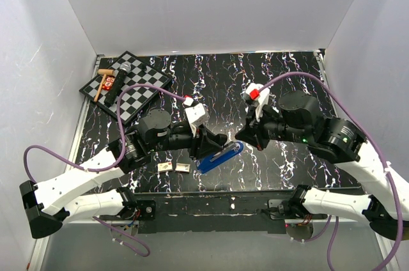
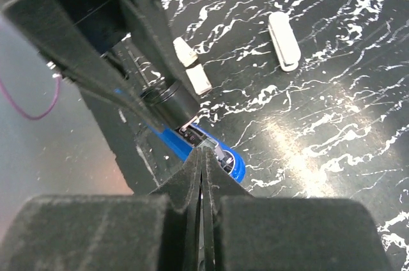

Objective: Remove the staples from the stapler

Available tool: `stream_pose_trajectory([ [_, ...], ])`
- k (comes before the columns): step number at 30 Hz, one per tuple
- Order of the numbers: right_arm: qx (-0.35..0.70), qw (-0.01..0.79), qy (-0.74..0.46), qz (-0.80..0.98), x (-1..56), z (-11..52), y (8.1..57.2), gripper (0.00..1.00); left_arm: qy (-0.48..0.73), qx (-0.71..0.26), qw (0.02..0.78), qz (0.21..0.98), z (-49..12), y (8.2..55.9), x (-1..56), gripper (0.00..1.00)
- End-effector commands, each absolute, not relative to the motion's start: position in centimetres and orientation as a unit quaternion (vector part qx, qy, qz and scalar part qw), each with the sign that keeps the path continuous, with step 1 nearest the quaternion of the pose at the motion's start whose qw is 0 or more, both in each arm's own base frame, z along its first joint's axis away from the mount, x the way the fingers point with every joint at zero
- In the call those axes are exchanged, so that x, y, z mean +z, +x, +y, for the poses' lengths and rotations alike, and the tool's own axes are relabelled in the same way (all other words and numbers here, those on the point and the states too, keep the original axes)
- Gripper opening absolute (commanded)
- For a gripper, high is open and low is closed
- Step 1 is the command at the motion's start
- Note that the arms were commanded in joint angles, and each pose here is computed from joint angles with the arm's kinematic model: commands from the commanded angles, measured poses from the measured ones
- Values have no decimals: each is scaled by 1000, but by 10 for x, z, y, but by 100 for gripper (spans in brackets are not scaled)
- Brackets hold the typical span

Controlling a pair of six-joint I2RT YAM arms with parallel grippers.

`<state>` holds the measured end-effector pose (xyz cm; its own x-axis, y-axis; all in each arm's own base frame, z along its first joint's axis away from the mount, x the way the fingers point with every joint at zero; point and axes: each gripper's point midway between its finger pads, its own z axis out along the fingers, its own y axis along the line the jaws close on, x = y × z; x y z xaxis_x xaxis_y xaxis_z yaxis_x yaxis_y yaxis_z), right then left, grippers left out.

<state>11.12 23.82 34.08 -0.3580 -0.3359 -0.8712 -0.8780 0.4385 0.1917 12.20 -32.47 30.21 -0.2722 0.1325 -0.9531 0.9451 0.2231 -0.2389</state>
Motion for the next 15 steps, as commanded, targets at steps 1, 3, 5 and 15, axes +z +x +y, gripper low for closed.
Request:
stream_pose_trajectory([
  [1,336,434,-341,763,350,248,136,1,382,-453,490,640,-322,140,328,0],
  [3,336,434,-328,769,344,252,141,1,377,-448,494,643,-322,143,329,0],
  [5,331,437,-311,776,340,254,147,1,375,-445,492,647,-323,145,327,0],
  [15,326,413,-288,801,314,268,157,1,364,-447,499,648,-325,149,329,0],
])
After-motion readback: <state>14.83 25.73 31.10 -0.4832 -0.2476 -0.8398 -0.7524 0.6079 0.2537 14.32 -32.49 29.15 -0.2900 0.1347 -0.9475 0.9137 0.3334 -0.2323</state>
